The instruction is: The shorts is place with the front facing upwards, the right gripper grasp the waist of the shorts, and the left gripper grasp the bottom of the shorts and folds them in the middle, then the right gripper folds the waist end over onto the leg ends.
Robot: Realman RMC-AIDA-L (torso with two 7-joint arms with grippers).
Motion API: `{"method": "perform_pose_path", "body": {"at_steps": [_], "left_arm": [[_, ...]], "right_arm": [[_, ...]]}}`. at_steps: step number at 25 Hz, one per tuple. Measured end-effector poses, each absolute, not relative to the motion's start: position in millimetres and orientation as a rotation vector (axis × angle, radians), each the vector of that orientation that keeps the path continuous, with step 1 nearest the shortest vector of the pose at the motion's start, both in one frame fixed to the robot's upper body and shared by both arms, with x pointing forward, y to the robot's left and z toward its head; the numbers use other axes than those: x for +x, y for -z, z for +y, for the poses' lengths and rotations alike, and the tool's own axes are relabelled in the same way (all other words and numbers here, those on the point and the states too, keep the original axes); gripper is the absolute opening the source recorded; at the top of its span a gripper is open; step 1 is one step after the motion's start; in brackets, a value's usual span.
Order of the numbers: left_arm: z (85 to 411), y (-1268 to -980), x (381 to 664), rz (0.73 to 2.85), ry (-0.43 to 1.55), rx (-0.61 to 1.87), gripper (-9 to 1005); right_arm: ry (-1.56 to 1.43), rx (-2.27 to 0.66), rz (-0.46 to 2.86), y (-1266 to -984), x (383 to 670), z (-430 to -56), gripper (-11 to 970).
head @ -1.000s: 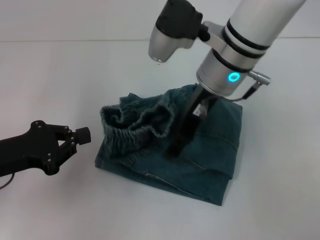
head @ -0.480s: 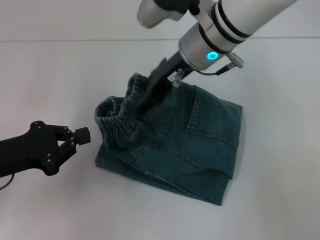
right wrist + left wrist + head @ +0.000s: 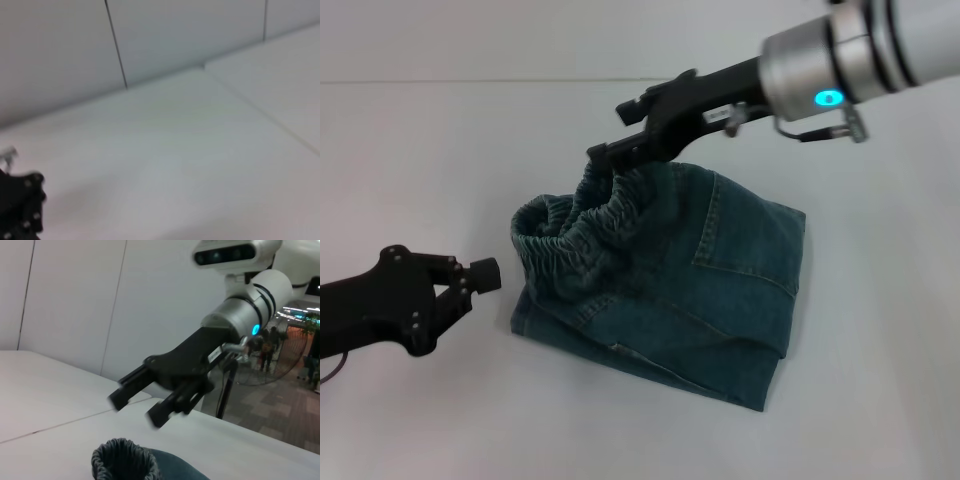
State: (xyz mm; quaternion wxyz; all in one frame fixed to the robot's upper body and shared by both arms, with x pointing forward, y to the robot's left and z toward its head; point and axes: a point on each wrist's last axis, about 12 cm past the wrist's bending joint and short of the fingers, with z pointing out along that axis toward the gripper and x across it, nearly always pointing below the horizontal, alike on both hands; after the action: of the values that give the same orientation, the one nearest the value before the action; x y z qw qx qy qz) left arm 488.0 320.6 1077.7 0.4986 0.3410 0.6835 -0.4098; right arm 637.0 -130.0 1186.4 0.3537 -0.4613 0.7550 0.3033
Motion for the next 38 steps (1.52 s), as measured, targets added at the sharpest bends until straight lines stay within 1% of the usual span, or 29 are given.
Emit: {"method": "perform_pose_path", "body": {"at_steps": [2,3,4,6,9,11,16,19,24,28,34,38], "left_arm": [[319.5,-1080.9,484.2,1.623,1.025,0.846,56],[319.4,-1082.3,483.2,1.614,1.036,0.851,56],[320.1,-1084.2,482.6,1.612,1.048,0.848,57],[322.5,-1085.3,484.1,1.639,1.048,0.826,58],[323.3,-1085.6,487.7,1.677,1.055,0.795,60],[323.2,-1085.3,488.9,1.688,1.056,0.785,61],[321.0,-1085.1,493.0,1.712,1.061,0.782,274],[316.8,-1081.9,495.0,1.739,1.059,0.805,508],[309.0,-1073.8,500.4,1.803,1.037,0.818,738],[309.0,-1071.3,505.6,1.845,1.007,0.801,769],[306.5,-1076.9,517.0,1.866,1.008,0.798,815],[304.4,-1079.3,520.2,1.874,1.02,0.8,813]], "right_arm": [[-0.828,-1.165,1.915,-1189.1,628.3,-151.3,799],[-0.878,-1.187,1.879,-1187.0,614.6,-173.8,799],[-0.878,-1.187,1.879,-1187.0,614.6,-173.8,799],[-0.922,-1.217,1.853,-1181.9,600.8,-193.5,799],[-0.965,-1.208,1.848,-1166.2,581.5,-222.1,800],[-0.973,-1.19,1.849,-1153.6,571.5,-234.1,800],[-1.0,-1.098,1.861,-1125.7,552.4,-253.3,800],[-1.067,-1.028,1.87,-1113.6,546.1,-255.0,800],[-1.079,-1.025,1.845,-1098.0,540.5,-253.4,800],[-1.031,-1.034,1.827,-1094.3,540.5,-257.7,799],[-0.971,-1.05,1.812,-1092.1,542.6,-260.5,799],[-0.964,-1.049,1.81,-1091.8,542.7,-261.2,800]]}}
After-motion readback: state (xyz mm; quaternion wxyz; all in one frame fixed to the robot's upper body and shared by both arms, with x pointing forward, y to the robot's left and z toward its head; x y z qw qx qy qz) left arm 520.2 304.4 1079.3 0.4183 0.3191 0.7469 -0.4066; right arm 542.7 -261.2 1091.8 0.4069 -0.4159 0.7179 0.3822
